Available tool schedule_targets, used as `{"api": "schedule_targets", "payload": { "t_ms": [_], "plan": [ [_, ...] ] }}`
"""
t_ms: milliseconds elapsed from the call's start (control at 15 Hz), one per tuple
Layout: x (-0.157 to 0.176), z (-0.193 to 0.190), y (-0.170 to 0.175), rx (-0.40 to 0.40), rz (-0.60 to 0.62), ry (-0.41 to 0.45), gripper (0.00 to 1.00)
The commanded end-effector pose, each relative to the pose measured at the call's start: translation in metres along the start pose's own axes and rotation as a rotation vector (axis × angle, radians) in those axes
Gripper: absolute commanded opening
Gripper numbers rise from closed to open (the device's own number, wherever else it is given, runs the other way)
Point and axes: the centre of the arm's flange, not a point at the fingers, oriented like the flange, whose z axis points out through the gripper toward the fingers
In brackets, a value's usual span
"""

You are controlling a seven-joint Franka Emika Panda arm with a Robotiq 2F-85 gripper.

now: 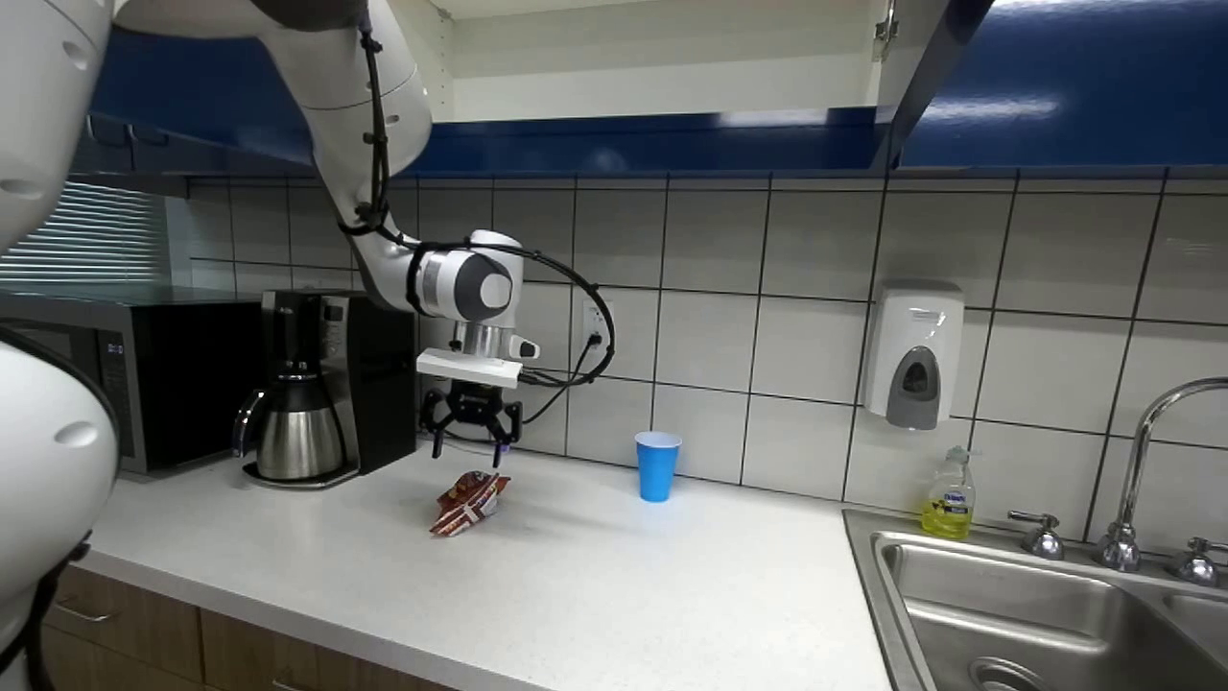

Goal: Put the packet in the cabinet

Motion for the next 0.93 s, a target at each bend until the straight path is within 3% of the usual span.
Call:
{"api": "schedule_targets", "payload": {
  "t_ms": [0,867],
  "plan": [
    [0.021,0.001,-0.004,-0.048,-0.005,0.02,1.0],
    [0.051,0.028,-0.024,-0.11,-0.043,-0.004,1.0]
  ]
}}
